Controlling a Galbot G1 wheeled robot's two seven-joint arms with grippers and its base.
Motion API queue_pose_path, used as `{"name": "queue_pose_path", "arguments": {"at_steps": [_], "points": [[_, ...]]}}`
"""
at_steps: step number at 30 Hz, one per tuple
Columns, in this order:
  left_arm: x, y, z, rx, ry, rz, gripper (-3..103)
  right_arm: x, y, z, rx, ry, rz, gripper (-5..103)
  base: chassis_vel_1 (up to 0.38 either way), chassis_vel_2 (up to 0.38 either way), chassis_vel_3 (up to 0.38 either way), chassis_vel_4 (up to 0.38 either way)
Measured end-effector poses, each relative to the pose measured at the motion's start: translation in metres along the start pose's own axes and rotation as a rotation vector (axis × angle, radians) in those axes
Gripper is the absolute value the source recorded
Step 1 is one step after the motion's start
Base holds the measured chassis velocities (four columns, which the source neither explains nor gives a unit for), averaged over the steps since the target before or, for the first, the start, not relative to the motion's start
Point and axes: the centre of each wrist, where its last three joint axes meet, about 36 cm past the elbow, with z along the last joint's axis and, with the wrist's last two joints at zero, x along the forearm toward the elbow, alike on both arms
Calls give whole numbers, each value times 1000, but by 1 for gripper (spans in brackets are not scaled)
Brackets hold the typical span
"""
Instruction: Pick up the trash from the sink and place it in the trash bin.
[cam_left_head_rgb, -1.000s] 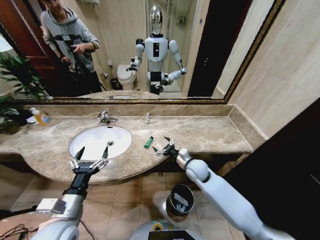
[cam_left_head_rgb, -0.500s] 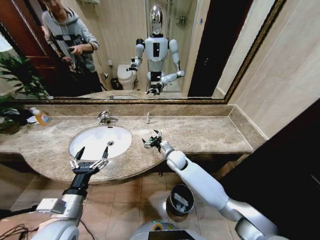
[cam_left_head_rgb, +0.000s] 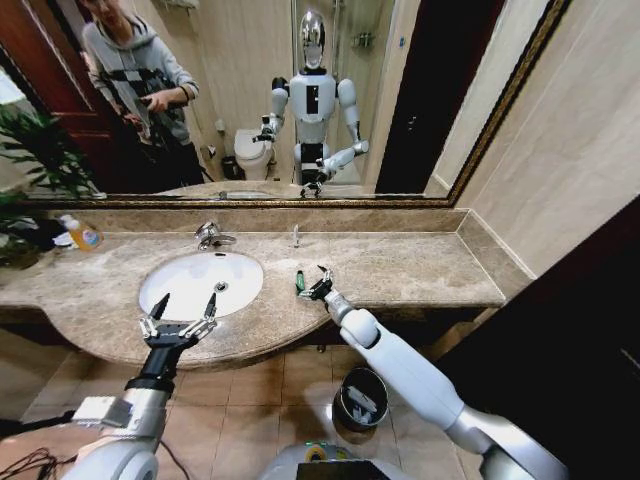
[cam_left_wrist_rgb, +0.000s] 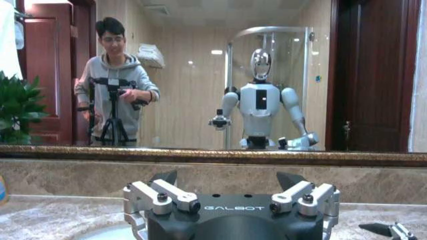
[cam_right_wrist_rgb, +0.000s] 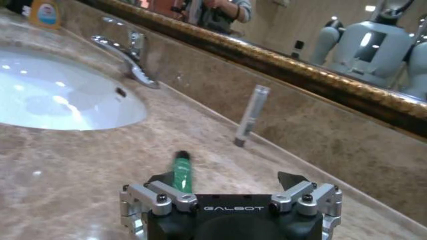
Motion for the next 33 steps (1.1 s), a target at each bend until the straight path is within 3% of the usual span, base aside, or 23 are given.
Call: {"name": "queue_pose_path", "arguments": {"at_steps": [9,13,15,31,33], "points": [[0,0,0,0,0,0,100,4,8,7,-20,-12,-32,103,0,0,0,0],[0,0,0,0,0,0,100,5,13,8,-32,-18,-50,96,0,0,0,0],[0,0,0,0,0,0,100,5,13,8,-35,-18,-58,98,0,0,0,0],[0,0,0,0,0,0,100,-27,5,-4,20,-19,-134,102,0,0,0,0],[0,0,0,0,0,0,100,-30,1,-3,16,-10,-141,95,0,0,0,0]]}}
